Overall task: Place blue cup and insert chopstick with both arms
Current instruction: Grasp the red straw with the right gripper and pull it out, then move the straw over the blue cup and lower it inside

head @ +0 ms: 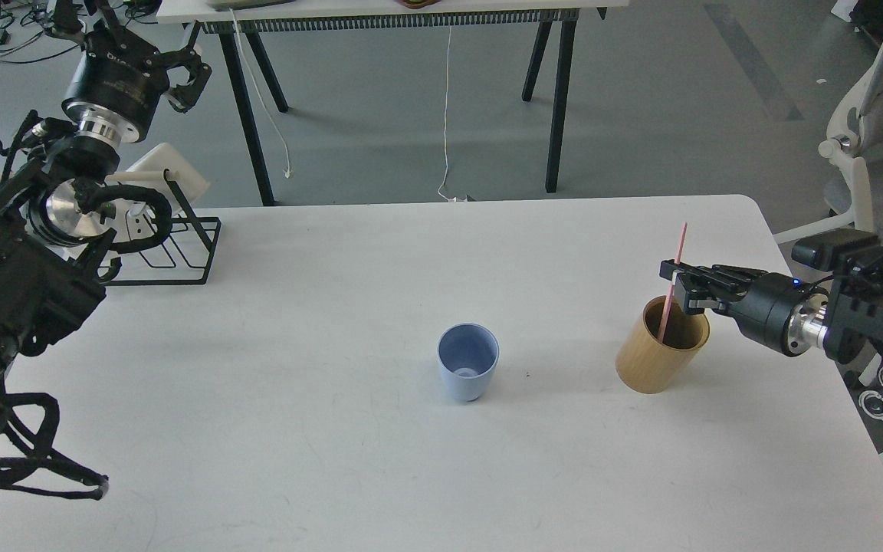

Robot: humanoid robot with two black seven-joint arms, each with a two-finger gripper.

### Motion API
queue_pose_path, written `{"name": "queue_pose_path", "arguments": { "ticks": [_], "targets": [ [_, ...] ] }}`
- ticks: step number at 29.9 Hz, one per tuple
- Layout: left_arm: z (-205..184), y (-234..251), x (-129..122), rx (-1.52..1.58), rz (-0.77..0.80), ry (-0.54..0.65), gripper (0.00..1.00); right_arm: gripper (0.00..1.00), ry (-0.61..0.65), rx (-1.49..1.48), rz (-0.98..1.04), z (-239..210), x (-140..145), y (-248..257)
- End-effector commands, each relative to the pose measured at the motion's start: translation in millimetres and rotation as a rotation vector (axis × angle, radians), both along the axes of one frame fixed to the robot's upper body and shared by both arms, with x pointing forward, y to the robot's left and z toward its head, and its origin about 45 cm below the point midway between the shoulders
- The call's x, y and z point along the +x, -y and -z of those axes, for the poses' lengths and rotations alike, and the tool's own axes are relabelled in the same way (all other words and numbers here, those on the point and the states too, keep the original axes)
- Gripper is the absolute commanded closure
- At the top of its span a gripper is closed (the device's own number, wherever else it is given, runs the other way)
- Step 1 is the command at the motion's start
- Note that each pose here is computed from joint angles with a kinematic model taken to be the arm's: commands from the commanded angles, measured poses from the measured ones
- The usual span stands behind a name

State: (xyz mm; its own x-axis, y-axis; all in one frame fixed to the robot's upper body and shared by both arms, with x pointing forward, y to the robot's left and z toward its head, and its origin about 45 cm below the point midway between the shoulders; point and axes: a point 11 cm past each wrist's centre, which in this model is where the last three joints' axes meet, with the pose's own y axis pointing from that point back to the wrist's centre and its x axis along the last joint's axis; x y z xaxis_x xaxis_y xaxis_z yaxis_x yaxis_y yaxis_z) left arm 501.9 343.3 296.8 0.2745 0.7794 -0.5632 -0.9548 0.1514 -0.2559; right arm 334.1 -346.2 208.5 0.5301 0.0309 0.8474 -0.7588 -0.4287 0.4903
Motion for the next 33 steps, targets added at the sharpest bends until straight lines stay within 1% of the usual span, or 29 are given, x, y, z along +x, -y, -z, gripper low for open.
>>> {"name": "queue_pose_path", "arguments": {
  "ticks": [1,3,5,10,12,14,16,19,22,27,33],
  "targets": [
    [-1.0,-0.9,0.1,0.001,-0.001,0.002,0.00,0.99,0.039,-0.035,-0.010,-32.6,-6.6,14.2],
    [-1.3,-1.6,0.0,0.002,-0.002,0.002,0.00,0.99,0.078,-0.059,-0.007,-54.4,-5.3,22.8],
    [-1.3,-1.6,0.0,0.002,-0.002,0.002,0.00,0.99,0.132,-0.075,-0.011,-79.2,1.6,25.6],
    [-1.3,-2.2,0.0,0.004,-0.002,0.000,0.00,0.99,0.283,-0.077,-0.033,-141.3,26.9,15.7],
    [-1.3,-2.2,0.0,0.004,-0.002,0.000,0.00,0.99,0.304,-0.020,-0.027,-154.7,33.7,7.4],
    [-1.2,-2.1,0.0,0.005,-0.001,-0.001,0.00,0.99,0.283,0.071,-0.024,-154.0,37.8,-6.7],
    [-0.9,-3.8,-0.4,0.006,-0.004,-0.002,0.00,0.99,0.259,0.156,-0.053,-148.3,42.8,-31.6],
    [-2.4,-5.3,-0.4,0.008,-0.007,0.001,0.00,0.99,0.239,0.223,-0.101,-140.7,46.2,-61.3],
    [-2.9,-6.8,-0.5,0.010,-0.009,0.002,0.00,0.99,0.202,0.270,-0.152,-126.9,44.8,-89.2],
    [-2.1,-7.0,-0.8,0.009,-0.009,-0.001,0.00,0.99,0.116,0.333,-0.256,-94.3,34.6,-144.1],
    [-5.7,-2.2,0.2,-0.002,0.002,0.010,0.00,0.99,0.039,0.325,-0.281,-60.2,34.1,-167.1]
  ]
}}
